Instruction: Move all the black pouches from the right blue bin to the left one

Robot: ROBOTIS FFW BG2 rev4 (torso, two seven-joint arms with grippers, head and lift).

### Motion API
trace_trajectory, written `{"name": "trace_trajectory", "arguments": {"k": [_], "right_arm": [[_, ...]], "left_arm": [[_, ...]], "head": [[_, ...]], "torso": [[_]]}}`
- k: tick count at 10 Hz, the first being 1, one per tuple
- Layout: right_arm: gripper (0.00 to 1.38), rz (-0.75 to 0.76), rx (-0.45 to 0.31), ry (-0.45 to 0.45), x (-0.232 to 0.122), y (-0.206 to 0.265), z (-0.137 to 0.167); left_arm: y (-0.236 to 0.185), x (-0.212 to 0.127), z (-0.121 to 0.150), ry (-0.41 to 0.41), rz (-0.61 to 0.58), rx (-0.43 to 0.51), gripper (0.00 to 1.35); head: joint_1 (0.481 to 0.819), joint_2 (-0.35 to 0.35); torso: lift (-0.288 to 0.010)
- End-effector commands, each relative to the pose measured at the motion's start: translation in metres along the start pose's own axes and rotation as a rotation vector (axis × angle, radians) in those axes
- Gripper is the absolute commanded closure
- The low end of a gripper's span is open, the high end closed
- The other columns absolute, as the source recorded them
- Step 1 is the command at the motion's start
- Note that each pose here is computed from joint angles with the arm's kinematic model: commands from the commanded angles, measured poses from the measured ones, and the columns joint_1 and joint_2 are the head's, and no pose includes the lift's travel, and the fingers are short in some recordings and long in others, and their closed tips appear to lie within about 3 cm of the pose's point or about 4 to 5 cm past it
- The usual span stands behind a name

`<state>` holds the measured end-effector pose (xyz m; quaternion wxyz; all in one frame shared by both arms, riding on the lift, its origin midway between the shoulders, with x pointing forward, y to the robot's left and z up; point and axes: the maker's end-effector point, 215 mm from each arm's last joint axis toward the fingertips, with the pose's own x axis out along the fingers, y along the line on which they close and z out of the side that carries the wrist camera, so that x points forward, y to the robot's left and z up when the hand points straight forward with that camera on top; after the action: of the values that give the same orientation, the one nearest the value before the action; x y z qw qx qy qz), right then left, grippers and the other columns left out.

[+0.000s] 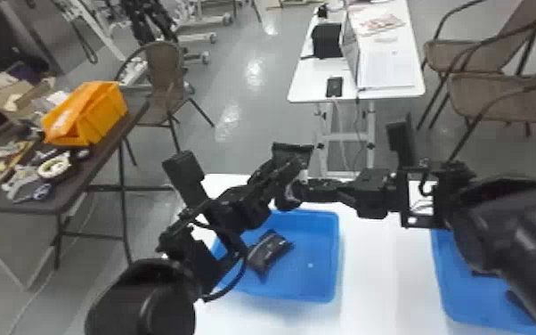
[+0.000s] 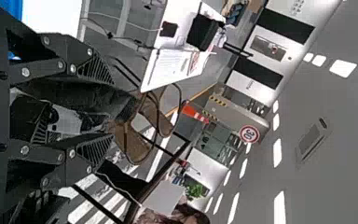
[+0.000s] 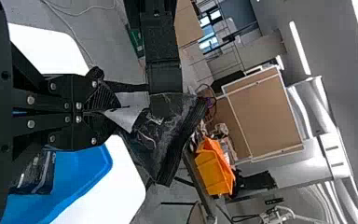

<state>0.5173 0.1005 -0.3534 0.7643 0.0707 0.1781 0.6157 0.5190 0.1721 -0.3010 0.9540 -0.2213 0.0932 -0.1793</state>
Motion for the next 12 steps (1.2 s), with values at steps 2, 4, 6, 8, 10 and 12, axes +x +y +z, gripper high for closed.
{"name": "trace_trajectory", "arguments": {"k": [2, 4, 6, 8, 10, 12], "right_arm": [[1.25, -0.004, 0.008, -0.004, 0.0, -0.002, -0.001], [1.25, -0.008, 0.01, -0.015, -0.001, -0.004, 0.001], [0.92, -0.02, 0.022, -0.039, -0.005, -0.009, 0.002], [0.01, -0.13, 0.07, -0.101, -0.04, -0.038, -0.009], [0.19, -0.399, 0.076, -0.141, -0.108, -0.078, -0.035], [0.28, -0.519, 0.143, -0.157, -0.148, -0.09, -0.07]], "left_arm": [[0.002, -0.003, 0.01, -0.056, 0.015, 0.007, 1.21], [0.006, -0.007, 0.015, -0.086, 0.032, 0.016, 1.21], [0.023, -0.016, 0.021, -0.124, 0.094, 0.047, 1.21], [0.072, -0.038, 0.011, -0.107, 0.253, 0.211, 1.21], [0.114, -0.054, -0.046, 0.023, 0.341, 0.253, 1.21], [0.13, -0.057, -0.101, 0.12, 0.354, 0.268, 1.21]], "head": [[0.695, 0.285], [0.695, 0.289], [0.695, 0.296], [0.695, 0.309], [0.695, 0.296], [0.695, 0.247]], "torso": [[0.01], [0.01], [0.01], [0.01], [0.01], [0.01]]}}
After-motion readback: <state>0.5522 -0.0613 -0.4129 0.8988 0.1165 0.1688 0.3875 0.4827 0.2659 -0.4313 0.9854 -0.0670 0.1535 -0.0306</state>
